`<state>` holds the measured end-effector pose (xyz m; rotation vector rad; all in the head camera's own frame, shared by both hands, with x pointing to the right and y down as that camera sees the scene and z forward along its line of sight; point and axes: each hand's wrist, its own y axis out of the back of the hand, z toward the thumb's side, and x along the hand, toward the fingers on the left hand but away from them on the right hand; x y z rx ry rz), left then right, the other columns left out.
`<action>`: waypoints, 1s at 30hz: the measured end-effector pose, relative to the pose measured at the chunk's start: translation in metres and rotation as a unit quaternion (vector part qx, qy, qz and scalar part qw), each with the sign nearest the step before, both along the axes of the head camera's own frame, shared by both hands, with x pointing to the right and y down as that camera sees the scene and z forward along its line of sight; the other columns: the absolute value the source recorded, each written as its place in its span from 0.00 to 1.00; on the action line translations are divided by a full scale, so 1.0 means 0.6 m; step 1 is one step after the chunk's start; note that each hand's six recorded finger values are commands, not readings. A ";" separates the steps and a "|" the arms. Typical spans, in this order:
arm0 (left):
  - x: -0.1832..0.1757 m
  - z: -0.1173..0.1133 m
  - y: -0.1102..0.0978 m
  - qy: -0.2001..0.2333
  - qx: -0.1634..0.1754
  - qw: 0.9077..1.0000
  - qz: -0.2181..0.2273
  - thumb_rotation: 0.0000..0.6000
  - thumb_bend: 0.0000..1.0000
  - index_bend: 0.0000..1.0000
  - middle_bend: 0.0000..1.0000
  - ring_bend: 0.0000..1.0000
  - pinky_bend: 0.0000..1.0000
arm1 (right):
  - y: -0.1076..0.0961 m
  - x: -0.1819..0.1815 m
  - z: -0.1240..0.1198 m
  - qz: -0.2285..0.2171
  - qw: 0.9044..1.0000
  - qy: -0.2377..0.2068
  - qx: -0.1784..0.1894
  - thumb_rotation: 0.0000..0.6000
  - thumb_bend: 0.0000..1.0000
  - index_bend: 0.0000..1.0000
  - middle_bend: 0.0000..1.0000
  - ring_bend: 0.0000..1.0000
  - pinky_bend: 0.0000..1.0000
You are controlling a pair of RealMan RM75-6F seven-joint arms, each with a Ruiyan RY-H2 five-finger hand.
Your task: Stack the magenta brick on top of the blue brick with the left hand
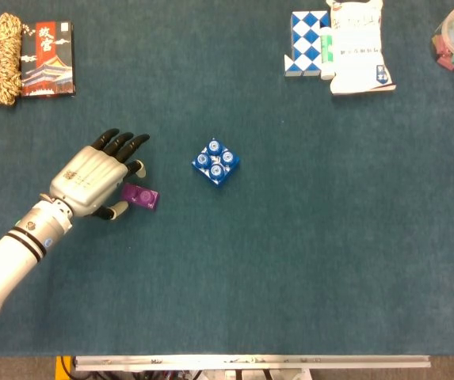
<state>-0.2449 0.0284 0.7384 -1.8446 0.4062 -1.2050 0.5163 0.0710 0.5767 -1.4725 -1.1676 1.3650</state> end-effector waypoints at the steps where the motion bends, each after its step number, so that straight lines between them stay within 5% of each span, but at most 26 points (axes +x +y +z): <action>1: 0.000 0.002 0.000 -0.002 -0.001 1.000 0.000 1.00 0.31 0.31 0.00 0.00 0.04 | 0.000 0.000 0.000 0.000 1.000 0.000 0.000 1.00 0.34 0.38 0.30 0.26 0.40; 30: 0.010 0.030 0.002 -0.009 -0.017 1.000 -0.005 1.00 0.31 0.40 0.00 0.00 0.04 | 0.000 0.000 0.002 0.001 1.000 0.002 -0.006 1.00 0.34 0.38 0.30 0.26 0.40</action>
